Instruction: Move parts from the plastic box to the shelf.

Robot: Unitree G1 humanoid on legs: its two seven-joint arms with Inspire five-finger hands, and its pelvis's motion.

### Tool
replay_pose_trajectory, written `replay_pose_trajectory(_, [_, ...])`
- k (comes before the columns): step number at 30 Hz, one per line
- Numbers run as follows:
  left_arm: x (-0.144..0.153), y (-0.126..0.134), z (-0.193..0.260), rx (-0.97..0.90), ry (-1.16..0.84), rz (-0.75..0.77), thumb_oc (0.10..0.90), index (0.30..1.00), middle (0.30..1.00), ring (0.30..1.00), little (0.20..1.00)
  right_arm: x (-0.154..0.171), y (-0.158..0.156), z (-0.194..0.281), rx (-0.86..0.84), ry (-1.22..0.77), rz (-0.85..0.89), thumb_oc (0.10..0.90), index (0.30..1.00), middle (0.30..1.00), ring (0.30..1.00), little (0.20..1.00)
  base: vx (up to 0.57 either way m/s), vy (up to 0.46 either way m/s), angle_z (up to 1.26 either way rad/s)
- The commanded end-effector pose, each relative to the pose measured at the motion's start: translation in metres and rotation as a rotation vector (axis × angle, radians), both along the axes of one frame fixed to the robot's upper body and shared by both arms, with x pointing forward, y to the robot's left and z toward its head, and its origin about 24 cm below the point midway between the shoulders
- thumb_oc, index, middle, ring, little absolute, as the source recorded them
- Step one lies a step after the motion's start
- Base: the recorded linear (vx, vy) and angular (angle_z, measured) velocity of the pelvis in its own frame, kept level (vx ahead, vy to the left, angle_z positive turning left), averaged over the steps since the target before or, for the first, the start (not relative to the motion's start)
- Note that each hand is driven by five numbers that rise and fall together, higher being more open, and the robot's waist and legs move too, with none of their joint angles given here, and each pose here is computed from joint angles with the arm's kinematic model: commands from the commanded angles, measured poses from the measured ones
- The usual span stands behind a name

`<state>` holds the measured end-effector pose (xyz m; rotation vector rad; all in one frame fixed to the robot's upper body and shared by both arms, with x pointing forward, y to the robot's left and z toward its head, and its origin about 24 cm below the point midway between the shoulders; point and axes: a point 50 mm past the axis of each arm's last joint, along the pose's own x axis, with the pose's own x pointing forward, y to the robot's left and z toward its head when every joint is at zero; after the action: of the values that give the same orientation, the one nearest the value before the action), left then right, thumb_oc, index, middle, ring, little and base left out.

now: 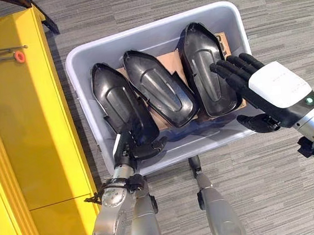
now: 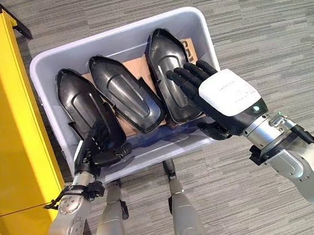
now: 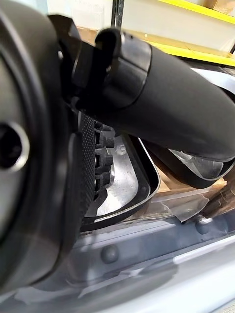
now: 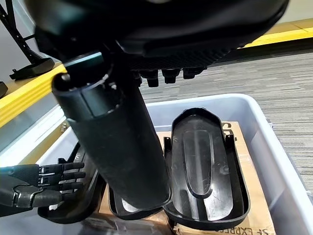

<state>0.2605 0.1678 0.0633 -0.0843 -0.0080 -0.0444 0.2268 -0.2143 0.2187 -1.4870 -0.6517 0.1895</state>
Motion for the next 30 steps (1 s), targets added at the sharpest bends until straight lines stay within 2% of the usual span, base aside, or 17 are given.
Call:
replay_pose_trajectory(1, [-0.001,0.002,0.040,-0.034,-0.205,0.010,0.900,1.000,1.000,1.000,1.000,-0.003,0.018,0.029,0.045,-0.190,0.098,0.900,1.000,1.000,1.000,1.000,0.00,0.000,0.00])
replay_pose_trajectory(30, [-0.003,0.006,0.047,-0.064,-0.241,0.065,0.900,1.000,1.000,1.000,1.000,0.009,0.025,0.014,0.147,-0.147,0.102,0.900,1.000,1.000,1.000,1.000,0.00,0.000,0.00])
